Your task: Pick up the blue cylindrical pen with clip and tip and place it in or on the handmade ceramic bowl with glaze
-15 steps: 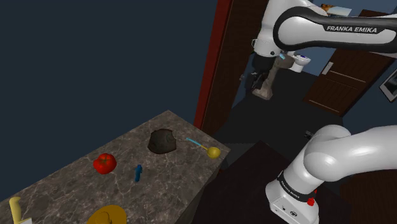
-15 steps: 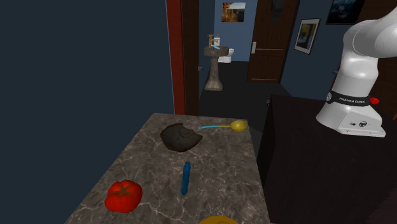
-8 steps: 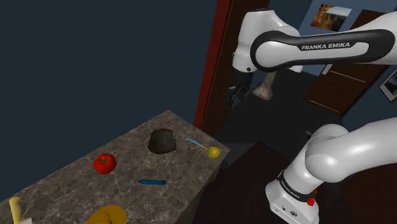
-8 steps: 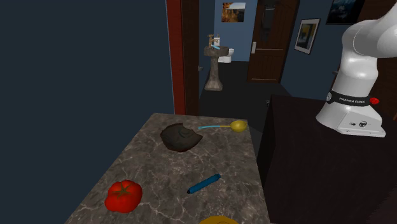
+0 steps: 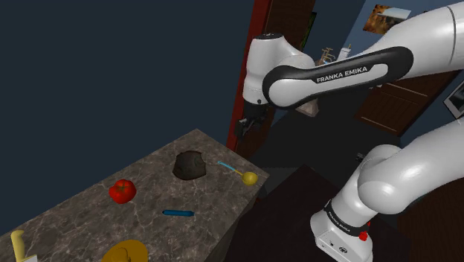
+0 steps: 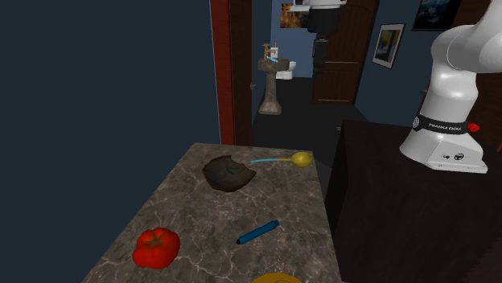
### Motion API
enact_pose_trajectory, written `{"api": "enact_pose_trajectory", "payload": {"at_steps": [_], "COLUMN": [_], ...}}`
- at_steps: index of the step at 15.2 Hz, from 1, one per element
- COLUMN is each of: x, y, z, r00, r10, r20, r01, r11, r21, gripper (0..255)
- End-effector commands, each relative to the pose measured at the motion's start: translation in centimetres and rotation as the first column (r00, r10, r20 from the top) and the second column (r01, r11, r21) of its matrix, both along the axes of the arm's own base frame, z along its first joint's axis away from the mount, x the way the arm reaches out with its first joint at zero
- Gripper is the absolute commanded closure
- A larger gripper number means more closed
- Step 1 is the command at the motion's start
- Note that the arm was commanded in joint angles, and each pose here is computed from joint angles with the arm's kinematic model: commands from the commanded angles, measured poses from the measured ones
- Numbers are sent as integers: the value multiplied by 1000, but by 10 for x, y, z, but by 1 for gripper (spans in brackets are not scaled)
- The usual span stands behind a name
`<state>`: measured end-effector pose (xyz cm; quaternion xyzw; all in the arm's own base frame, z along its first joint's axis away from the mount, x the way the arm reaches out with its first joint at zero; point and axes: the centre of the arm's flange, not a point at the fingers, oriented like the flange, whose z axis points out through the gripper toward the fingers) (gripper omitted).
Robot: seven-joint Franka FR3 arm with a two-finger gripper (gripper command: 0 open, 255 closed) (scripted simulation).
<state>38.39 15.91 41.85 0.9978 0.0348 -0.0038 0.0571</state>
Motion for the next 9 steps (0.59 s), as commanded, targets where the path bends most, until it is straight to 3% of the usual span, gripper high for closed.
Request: {"api": "enact_pose_trajectory", "payload": {"at_steps": [1, 9], "x": [8, 39], "y": [19, 98], "z": [-18, -82], "r00": [1000, 1000], "r10": [-1, 1], "r20": [5, 22], "r01": [1, -1], "r11": [1000, 1000], "r21": [-1, -12], "gripper": [0, 0]}}
